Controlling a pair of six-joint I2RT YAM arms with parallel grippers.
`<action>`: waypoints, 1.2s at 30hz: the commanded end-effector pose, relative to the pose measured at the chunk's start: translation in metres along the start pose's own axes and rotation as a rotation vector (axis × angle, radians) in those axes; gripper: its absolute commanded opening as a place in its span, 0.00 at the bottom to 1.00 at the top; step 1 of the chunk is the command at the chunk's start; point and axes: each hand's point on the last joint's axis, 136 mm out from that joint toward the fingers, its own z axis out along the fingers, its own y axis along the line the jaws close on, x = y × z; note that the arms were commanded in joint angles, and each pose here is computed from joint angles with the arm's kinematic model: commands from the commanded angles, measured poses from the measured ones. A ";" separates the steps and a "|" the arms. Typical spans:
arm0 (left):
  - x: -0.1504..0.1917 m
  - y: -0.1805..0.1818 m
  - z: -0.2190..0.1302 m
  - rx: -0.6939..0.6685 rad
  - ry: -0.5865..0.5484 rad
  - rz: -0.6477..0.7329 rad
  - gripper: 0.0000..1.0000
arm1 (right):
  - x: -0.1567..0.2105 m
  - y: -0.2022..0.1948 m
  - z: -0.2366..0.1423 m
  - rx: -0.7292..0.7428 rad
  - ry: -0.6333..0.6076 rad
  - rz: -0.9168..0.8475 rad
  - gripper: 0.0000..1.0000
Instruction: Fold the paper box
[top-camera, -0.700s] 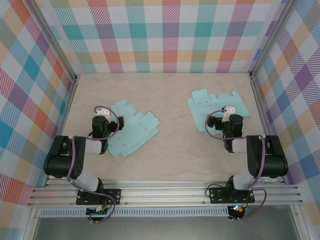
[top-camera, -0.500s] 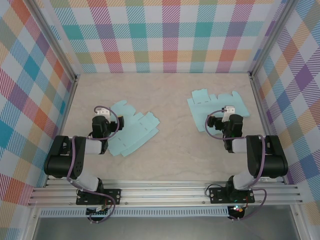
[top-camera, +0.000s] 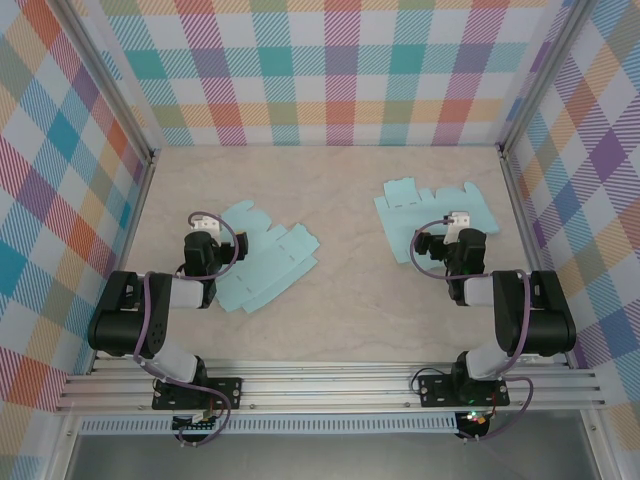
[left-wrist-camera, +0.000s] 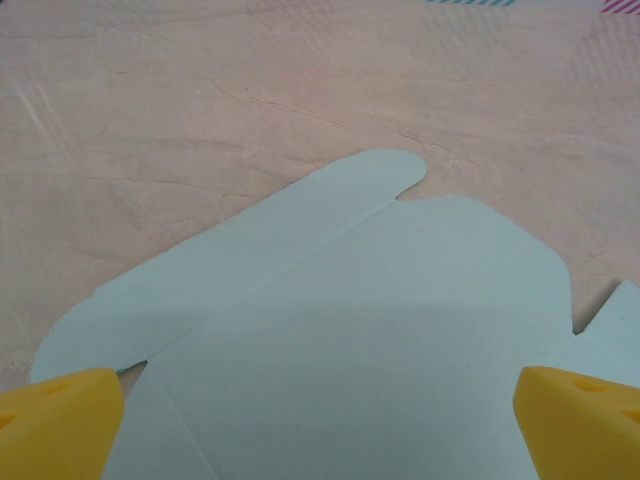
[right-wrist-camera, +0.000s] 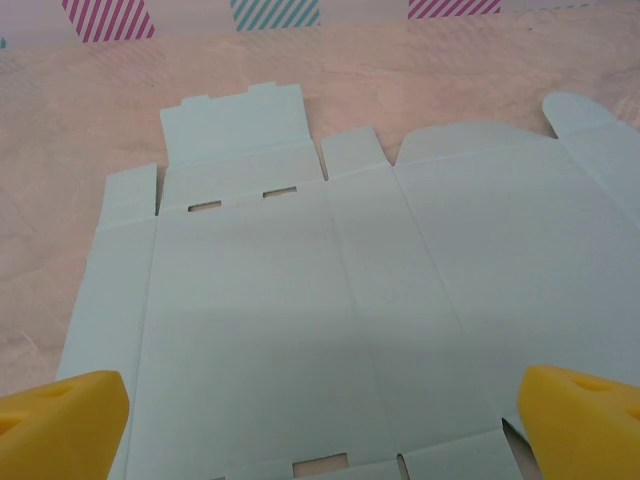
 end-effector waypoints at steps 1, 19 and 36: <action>-0.001 -0.002 0.001 0.003 -0.001 0.000 1.00 | -0.010 0.004 0.001 -0.022 -0.027 -0.005 1.00; -0.042 0.010 -0.034 -0.105 -0.021 -0.057 1.00 | -0.028 -0.027 -0.036 0.230 0.263 0.239 1.00; -0.084 -0.047 -0.099 0.130 -0.056 -0.421 1.00 | 0.035 -0.009 -0.017 0.262 0.807 0.481 0.88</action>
